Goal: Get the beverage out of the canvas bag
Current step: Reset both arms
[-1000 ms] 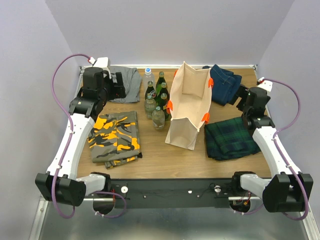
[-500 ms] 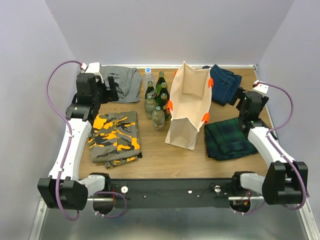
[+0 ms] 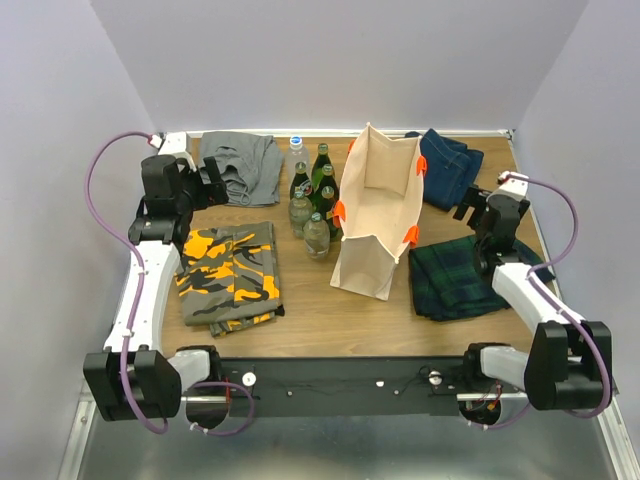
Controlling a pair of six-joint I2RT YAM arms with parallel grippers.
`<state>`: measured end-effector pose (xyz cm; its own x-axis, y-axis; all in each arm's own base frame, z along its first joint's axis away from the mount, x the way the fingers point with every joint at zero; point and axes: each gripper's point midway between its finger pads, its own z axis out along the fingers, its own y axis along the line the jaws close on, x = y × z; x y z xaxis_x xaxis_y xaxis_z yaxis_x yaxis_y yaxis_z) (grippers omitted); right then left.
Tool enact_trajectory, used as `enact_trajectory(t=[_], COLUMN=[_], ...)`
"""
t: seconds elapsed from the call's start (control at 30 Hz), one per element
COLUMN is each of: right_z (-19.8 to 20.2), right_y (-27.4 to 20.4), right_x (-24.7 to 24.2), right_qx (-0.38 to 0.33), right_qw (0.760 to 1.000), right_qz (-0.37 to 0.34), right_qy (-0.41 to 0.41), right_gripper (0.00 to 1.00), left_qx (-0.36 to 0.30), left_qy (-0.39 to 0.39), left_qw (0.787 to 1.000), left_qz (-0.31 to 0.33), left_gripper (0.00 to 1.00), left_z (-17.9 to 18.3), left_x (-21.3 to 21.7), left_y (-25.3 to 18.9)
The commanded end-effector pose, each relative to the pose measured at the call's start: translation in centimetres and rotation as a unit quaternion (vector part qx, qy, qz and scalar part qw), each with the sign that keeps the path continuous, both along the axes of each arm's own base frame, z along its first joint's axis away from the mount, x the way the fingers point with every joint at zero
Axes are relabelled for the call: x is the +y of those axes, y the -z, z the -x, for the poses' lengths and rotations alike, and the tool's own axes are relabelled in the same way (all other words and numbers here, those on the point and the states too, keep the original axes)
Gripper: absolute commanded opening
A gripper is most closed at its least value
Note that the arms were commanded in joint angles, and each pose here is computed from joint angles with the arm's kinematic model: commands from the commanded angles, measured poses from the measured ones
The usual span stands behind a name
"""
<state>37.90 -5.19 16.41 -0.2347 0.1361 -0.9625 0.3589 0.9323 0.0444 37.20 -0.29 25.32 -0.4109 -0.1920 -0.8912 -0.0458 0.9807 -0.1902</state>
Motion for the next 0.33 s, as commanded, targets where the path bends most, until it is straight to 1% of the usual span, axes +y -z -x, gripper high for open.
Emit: enact_trajectory(t=[0.0,0.17,0.3], right_z=[0.1,-0.2,0.1], right_y=[-0.9,0.1,0.3], right_x=[-0.4,-0.6,-1.1], right_qx=[-0.016,0.009,0.005], right_qw=[0.999,0.999,0.999], right_qz=[0.037,0.033,0.029], right_qy=[-0.009,0.0,0.017], right_gripper=[1.0,1.0,1.0], left_qx=[-0.03,-0.029,-0.027], left_qy=[0.013,0.013,0.001], left_qw=[0.999,0.999,1.0], left_qz=[0.002,0.006,0.006], left_gripper=[0.99,0.99,0.99], left_z=[-0.1,-0.2,-0.2], left_x=[-0.3,-0.3,0.1], left_y=[-1.2,-1.0,-0.8])
